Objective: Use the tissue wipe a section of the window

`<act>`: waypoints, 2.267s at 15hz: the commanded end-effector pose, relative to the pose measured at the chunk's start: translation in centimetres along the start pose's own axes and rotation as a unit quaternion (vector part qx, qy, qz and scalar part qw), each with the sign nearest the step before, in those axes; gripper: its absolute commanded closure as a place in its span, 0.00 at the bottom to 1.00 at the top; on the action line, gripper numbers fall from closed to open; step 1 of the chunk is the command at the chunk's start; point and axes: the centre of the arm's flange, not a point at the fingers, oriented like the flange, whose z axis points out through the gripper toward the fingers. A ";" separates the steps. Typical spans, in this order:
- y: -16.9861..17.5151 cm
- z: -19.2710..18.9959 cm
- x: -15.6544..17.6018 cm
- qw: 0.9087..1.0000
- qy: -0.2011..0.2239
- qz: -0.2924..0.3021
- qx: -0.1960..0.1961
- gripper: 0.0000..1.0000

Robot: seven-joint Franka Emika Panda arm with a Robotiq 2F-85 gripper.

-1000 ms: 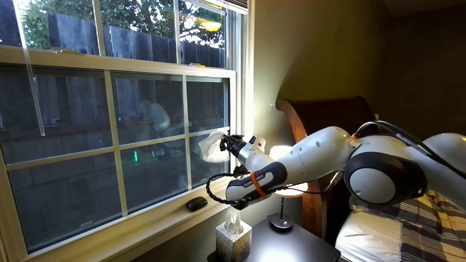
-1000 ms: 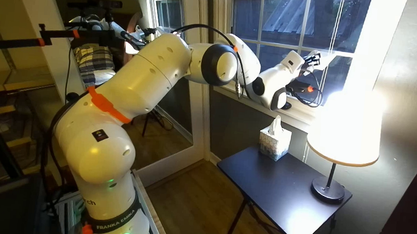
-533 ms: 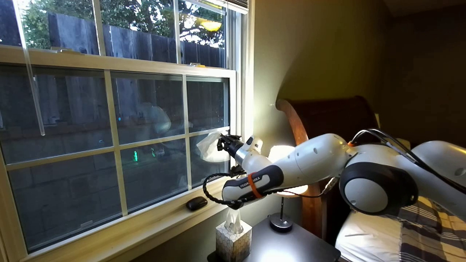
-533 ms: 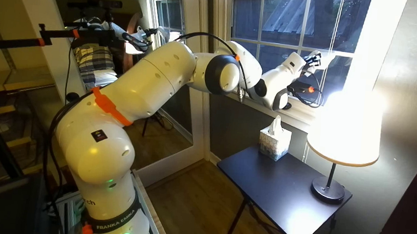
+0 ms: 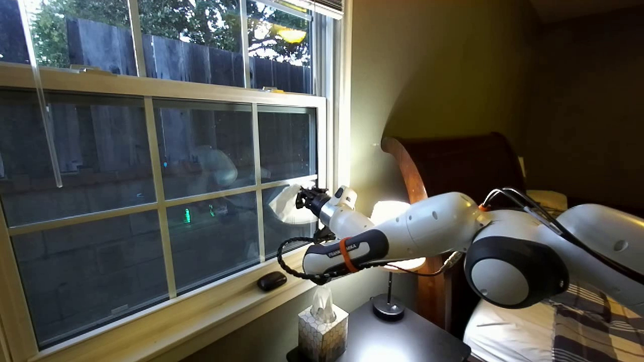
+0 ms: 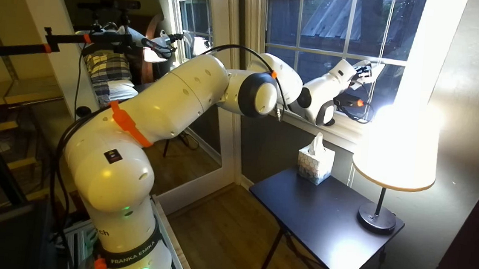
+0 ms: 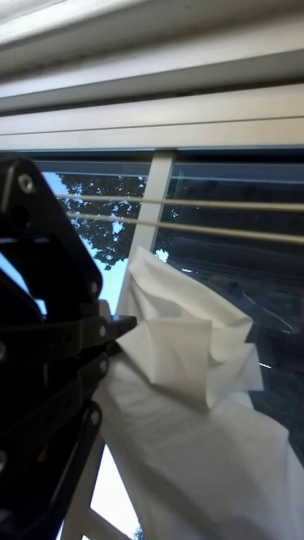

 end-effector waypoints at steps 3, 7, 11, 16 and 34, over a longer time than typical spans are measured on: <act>0.1 3.3 -1.8 1.000 -0.012 0.023 -0.008 1.00; 0.2 3.9 -2.2 0.999 -0.019 0.039 -0.011 1.00; 0.4 4.5 -2.2 0.997 -0.032 0.066 -0.014 1.00; 0.7 2.3 -1.2 0.997 -0.031 0.065 -0.010 0.99; -5.5 4.4 -1.5 0.978 -0.059 0.185 0.076 1.00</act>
